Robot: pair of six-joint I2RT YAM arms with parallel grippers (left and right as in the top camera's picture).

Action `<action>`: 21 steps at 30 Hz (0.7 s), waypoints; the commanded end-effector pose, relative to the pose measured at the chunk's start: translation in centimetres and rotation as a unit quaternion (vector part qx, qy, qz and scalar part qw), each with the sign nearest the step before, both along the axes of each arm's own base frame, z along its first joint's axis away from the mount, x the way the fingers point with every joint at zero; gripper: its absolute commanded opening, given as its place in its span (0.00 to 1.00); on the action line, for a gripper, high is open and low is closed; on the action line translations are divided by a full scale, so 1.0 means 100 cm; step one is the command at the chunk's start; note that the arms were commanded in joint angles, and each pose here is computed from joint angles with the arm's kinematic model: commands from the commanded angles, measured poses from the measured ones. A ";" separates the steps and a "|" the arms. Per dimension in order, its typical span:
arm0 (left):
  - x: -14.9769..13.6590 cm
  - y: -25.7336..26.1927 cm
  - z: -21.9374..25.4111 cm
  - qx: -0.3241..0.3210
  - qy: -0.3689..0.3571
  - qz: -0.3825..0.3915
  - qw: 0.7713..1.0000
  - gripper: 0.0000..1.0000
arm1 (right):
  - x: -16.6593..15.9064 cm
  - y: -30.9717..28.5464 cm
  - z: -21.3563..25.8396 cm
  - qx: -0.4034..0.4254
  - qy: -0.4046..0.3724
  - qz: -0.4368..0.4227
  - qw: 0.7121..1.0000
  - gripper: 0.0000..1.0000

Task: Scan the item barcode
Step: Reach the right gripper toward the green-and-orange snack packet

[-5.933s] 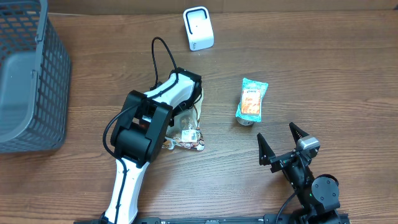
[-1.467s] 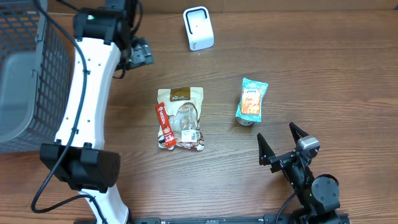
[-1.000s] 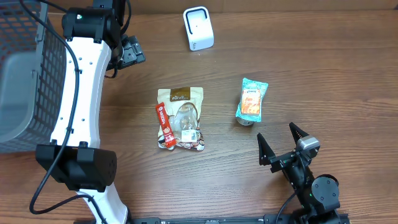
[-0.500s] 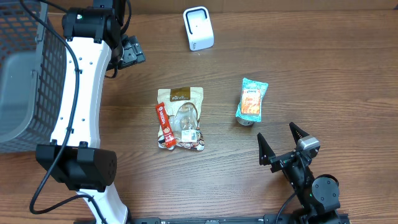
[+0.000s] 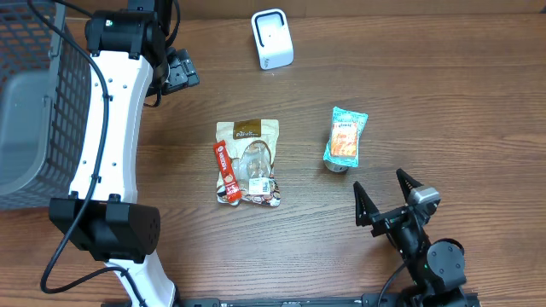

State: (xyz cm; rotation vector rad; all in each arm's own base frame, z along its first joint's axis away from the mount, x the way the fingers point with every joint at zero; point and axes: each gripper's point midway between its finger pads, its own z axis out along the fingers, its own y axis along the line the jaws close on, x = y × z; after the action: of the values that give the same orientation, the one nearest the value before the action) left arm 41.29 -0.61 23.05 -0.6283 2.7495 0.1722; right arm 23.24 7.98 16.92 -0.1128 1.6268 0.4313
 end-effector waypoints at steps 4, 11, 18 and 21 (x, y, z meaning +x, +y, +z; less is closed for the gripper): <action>-0.002 0.001 0.004 0.003 -0.006 0.003 1.000 1.00 | -0.020 -0.010 0.084 0.029 -0.033 -0.010 0.999 1.00; -0.002 0.001 0.004 0.003 -0.006 0.004 1.000 1.00 | -0.032 -0.016 0.158 0.008 0.034 -0.020 0.999 1.00; -0.002 0.001 0.004 0.004 -0.006 0.003 1.000 1.00 | -0.008 -0.005 0.165 -0.037 0.186 -0.012 0.982 1.00; -0.002 0.001 0.004 0.004 -0.006 0.003 1.000 1.00 | 0.009 0.008 0.146 -0.046 0.239 0.009 0.970 1.00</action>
State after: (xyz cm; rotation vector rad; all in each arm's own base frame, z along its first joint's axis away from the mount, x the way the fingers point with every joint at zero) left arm 41.29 -0.61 23.03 -0.6283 2.7499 0.1724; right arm 23.08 7.79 32.42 -0.0838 2.0525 0.3835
